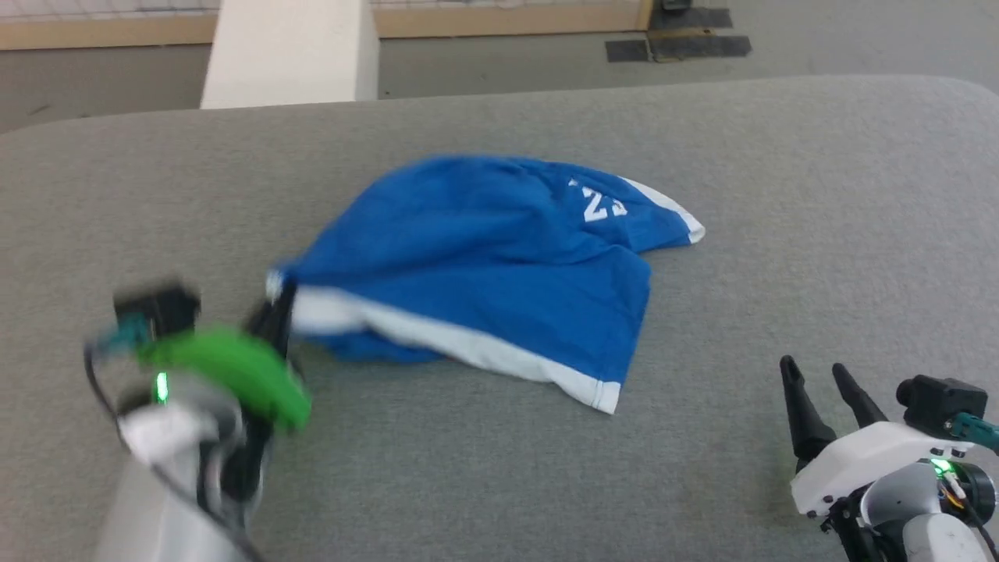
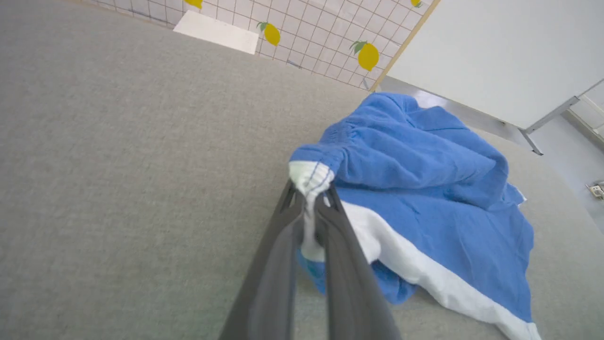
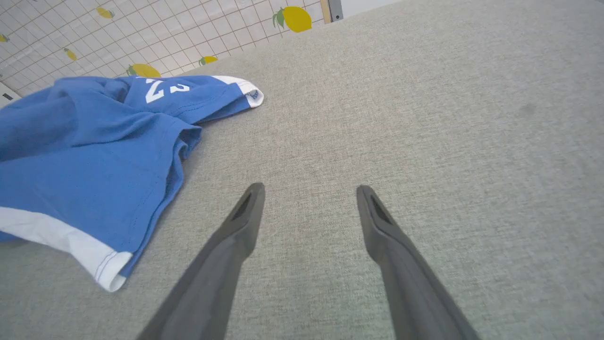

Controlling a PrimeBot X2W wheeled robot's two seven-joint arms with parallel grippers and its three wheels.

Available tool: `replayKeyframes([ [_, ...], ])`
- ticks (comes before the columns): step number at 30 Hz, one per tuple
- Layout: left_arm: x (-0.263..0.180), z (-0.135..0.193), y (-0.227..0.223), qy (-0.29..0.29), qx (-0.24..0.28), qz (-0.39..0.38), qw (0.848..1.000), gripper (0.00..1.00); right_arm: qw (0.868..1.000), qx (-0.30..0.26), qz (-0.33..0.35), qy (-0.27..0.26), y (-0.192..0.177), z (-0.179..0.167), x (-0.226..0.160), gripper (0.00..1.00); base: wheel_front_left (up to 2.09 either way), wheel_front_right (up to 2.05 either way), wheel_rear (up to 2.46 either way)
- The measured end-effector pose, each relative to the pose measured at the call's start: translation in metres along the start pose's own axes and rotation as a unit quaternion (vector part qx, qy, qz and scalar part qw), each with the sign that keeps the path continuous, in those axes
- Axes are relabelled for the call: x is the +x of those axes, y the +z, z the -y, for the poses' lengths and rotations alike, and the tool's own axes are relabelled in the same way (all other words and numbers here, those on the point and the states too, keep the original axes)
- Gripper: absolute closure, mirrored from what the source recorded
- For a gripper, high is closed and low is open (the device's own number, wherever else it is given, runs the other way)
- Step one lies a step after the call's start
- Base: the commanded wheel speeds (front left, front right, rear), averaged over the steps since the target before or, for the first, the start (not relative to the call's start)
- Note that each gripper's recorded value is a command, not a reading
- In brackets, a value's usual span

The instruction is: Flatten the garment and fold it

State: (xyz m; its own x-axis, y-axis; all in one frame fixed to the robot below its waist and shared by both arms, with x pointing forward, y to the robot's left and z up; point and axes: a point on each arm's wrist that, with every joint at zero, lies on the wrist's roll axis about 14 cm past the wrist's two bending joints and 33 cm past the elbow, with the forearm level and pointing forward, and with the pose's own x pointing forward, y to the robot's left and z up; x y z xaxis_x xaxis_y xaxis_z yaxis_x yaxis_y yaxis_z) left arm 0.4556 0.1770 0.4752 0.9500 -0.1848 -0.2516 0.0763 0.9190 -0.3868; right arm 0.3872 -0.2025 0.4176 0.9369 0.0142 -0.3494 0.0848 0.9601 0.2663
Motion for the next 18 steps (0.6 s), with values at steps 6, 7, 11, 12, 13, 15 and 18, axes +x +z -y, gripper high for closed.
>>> replayKeyframes([
  [6,-0.061,-0.042,-0.086,0.083,-0.043,-0.087,0.992,1.0,1.0,-0.001,-0.004,0.025,-0.002,-0.018,0.004,0.0,0.0,0.0,0.0],
  [7,-0.067,-0.045,-0.094,0.092,-0.048,-0.099,0.99,1.0,1.0,-0.002,-0.005,0.028,-0.002,-0.02,0.004,0.0,0.0,0.0,0.0],
  [11,-0.078,-0.055,-0.092,0.116,-0.063,-0.084,0.988,0.0,0.999,-0.005,-0.008,0.044,-0.003,-0.031,0.006,0.0,0.0,0.0,0.0],
  [12,-0.079,-0.057,-0.084,0.118,-0.064,-0.068,0.989,0.0,0.999,-0.006,-0.01,0.047,-0.003,-0.034,0.006,0.0,0.0,0.0,0.0],
  [13,-0.08,-0.058,-0.073,0.119,-0.064,-0.043,0.99,0.0,0.999,-0.009,-0.011,0.051,-0.003,-0.036,0.007,0.0,0.0,0.0,0.0],
  [15,-0.082,-0.059,-0.045,0.117,-0.045,0.021,0.992,0.0,0.998,-0.022,-0.015,0.061,-0.002,-0.044,0.007,0.0,0.0,0.0,0.0],
  [18,-0.094,-0.055,0.015,0.095,0.049,0.165,0.98,0.0,0.989,-0.085,-0.065,0.102,-0.011,-0.074,0.004,0.0,0.0,0.0,0.0],
])
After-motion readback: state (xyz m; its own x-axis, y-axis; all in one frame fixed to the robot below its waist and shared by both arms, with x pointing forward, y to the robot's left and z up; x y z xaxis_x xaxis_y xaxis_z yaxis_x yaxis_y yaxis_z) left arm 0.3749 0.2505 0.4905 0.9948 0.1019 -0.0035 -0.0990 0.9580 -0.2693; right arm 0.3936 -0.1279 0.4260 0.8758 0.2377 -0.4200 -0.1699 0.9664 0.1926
